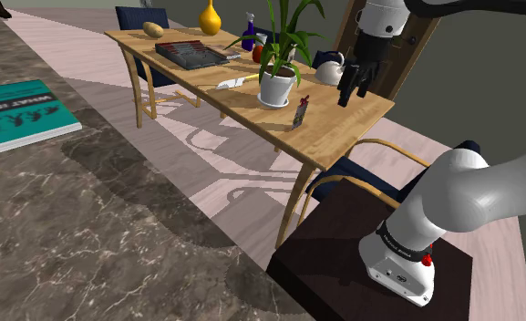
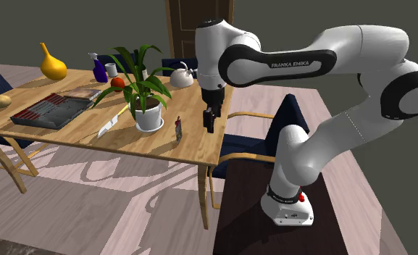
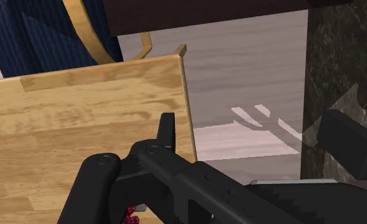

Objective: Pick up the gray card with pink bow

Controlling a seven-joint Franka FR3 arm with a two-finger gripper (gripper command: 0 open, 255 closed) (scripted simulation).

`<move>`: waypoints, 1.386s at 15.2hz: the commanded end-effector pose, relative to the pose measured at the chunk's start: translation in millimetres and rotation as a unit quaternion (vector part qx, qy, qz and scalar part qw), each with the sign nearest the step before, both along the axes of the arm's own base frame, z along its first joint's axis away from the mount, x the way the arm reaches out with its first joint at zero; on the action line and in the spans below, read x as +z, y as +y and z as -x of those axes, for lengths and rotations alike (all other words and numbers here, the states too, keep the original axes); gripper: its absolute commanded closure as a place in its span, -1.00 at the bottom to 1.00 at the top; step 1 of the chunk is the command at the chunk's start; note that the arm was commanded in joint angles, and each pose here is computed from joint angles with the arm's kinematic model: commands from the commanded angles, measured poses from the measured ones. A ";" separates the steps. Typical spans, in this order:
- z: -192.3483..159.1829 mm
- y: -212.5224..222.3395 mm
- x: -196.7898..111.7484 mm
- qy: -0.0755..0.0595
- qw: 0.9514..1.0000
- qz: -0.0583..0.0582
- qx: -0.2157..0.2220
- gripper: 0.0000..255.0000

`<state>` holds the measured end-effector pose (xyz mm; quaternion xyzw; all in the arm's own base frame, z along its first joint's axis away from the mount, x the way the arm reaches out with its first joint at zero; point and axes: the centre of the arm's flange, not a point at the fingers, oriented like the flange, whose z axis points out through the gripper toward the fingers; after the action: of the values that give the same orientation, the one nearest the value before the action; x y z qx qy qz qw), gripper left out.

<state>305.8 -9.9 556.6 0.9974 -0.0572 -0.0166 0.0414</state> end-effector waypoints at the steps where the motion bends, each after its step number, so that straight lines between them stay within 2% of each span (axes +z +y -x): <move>1: 0.0 0.0 0.0 0.000 1.000 0.000 0.000 -1.00; 6: -14.1 -55.8 -33.9 -0.043 0.998 -0.022 0.029 -1.00; 11: -34.4 -109.1 -68.7 -0.086 0.994 -0.044 0.058 -1.00; 16: -60.6 -159.5 -103.8 -0.128 0.986 -0.065 0.086 -1.00; 21: -92.7 -206.8 -138.6 -0.170 0.975 -0.087 0.114 -1.00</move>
<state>391.0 -208.4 425.4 0.9872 0.0461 0.1438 -0.0511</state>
